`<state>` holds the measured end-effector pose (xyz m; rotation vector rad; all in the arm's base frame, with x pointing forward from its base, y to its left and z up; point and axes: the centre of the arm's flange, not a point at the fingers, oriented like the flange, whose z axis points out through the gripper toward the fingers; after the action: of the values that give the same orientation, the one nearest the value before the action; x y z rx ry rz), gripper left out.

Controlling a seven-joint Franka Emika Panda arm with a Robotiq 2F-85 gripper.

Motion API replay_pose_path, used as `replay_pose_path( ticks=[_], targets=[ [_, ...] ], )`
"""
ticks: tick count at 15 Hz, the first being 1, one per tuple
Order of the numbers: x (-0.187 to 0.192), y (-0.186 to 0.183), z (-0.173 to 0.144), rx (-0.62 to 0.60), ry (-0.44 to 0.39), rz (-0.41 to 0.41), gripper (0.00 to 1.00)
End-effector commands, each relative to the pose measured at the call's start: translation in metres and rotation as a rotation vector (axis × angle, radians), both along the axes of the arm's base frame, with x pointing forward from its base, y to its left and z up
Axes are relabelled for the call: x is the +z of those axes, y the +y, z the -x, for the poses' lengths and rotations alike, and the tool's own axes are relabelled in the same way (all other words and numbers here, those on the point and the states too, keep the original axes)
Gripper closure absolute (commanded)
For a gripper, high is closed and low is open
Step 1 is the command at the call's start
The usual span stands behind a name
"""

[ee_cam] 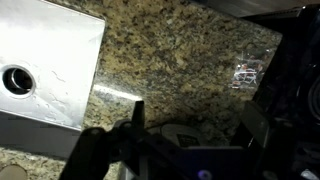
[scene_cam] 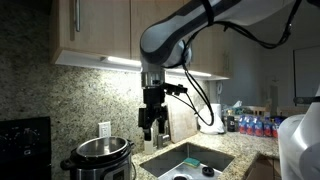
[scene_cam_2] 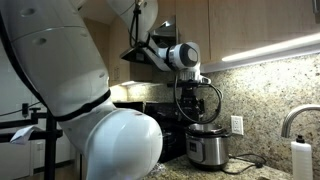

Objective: Pick up the lid from the stove and put it on the pressure cooker.

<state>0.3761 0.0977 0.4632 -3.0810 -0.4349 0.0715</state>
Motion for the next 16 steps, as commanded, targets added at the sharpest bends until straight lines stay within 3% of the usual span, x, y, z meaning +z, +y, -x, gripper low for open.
replay_pose_path(
  ticks=[1, 5, 12, 14, 16],
  targets=[
    [-0.008, 0.032, 0.012, 0.035, -0.064, -0.045, 0.00],
    [-0.010, 0.063, -0.001, 0.037, -0.189, -0.104, 0.00],
    [-0.044, 0.140, -0.028, 0.140, -0.182, -0.212, 0.00],
    [-0.048, 0.154, -0.032, 0.190, -0.134, -0.188, 0.00],
    [-0.049, 0.148, -0.020, 0.153, -0.155, -0.182, 0.00]
  ],
)
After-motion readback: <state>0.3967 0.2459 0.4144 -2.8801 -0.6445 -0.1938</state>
